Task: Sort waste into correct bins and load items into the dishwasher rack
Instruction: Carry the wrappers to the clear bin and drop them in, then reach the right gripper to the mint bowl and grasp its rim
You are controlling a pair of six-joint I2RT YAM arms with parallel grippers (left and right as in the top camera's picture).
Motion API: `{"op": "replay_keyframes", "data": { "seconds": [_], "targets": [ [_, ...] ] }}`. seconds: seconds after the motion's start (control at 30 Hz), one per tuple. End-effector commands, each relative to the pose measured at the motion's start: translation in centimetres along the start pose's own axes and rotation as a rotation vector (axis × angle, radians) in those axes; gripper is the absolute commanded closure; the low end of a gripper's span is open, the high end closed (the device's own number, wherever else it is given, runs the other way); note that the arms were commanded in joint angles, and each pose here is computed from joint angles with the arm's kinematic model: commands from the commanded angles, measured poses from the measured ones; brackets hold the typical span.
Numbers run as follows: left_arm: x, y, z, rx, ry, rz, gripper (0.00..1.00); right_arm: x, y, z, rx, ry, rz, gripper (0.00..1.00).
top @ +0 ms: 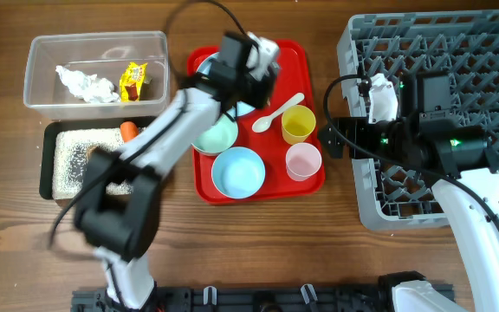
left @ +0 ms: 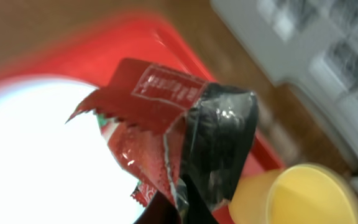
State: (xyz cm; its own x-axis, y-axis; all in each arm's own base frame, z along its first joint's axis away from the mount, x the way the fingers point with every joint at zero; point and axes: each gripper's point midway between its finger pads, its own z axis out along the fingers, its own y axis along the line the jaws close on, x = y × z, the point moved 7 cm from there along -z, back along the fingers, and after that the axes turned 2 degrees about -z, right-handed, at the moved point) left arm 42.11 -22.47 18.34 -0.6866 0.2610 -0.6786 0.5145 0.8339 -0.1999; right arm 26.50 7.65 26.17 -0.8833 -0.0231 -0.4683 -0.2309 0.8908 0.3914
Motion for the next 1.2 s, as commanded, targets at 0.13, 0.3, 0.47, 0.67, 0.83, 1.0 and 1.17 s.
{"op": "replay_keyframes", "data": {
  "seconds": [0.13,0.3,0.47,0.67,0.83,1.0,1.17],
  "targets": [
    [-1.0,12.3,-11.3,-0.482,-0.063,-0.196,0.96,-0.1,-0.2,0.4,0.009,0.004,0.018,0.00],
    [3.2,19.9,-11.4,-0.585,0.051,-0.350,0.96,-0.1,-0.2,0.4,0.010,0.001,0.016,0.00],
    [5.5,23.1,-10.8,-0.617,0.104,-0.415,0.40,-0.2,-0.2,0.4,0.009,0.001,0.016,0.00],
    [4.5,22.1,-11.7,-0.608,0.055,-0.450,0.02,-0.2,-0.2,0.4,0.009,0.001,0.016,0.00],
    [2.1,18.6,-14.3,-0.475,-0.023,-0.418,0.00,-0.5,-0.2,0.4,0.007,-0.017,0.009,0.00],
    [0.7,12.7,-17.6,-0.237,-0.059,-0.380,0.00,-0.7,-0.1,0.4,0.006,-0.027,0.003,0.00],
    [1.7,9.2,-18.9,-0.146,0.011,-0.438,0.00,-1.1,-0.1,0.4,0.003,-0.050,-0.024,0.00]
  ]
}}
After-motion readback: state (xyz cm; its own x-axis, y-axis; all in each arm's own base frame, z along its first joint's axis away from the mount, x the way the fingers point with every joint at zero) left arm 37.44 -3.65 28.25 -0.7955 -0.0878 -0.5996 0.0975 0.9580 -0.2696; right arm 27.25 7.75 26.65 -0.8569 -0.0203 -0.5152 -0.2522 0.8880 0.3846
